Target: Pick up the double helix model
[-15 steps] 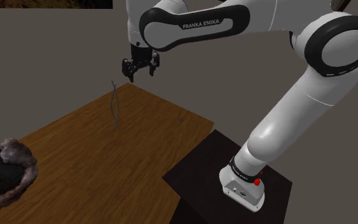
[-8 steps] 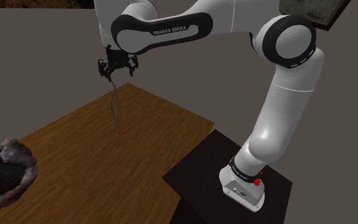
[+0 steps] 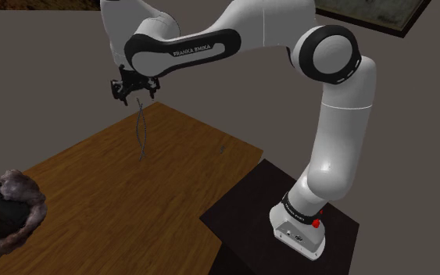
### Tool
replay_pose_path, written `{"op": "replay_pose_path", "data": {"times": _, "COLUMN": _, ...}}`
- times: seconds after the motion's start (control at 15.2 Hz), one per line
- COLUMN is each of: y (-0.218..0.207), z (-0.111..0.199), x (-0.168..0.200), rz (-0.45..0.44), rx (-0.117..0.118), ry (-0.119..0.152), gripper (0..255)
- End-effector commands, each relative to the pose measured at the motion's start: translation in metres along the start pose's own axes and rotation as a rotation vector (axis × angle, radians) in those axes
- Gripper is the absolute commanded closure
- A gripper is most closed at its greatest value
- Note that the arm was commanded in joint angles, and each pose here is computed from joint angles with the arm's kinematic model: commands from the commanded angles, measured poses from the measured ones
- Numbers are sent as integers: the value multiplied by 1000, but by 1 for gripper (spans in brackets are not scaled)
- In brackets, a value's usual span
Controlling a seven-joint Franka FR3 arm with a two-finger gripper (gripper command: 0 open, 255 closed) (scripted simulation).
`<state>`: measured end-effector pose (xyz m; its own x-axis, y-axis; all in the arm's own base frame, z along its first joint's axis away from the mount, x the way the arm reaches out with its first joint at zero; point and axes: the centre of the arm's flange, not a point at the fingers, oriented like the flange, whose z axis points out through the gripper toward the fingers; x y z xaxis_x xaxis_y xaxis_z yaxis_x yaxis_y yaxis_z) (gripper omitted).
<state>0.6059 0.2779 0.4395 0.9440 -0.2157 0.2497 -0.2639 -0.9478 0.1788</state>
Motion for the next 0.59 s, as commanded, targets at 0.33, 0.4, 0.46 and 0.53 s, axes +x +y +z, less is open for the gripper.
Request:
{"op": "replay_pose_path", "data": {"times": 0.33, "y": -3, "z": 18, "x": -4, "rz": 0, "rx": 0, "ry": 0, "gripper": 255}}
{"op": "replay_pose_path", "data": {"times": 0.4, "y": -3, "z": 18, "x": -4, "rz": 0, "rx": 0, "ry": 0, "gripper": 255}}
{"op": "replay_pose_path", "data": {"times": 0.46, "y": -3, "z": 18, "x": -4, "rz": 0, "rx": 0, "ry": 0, "gripper": 255}}
{"op": "replay_pose_path", "data": {"times": 0.53, "y": -3, "z": 18, "x": -4, "rz": 0, "rx": 0, "ry": 0, "gripper": 255}}
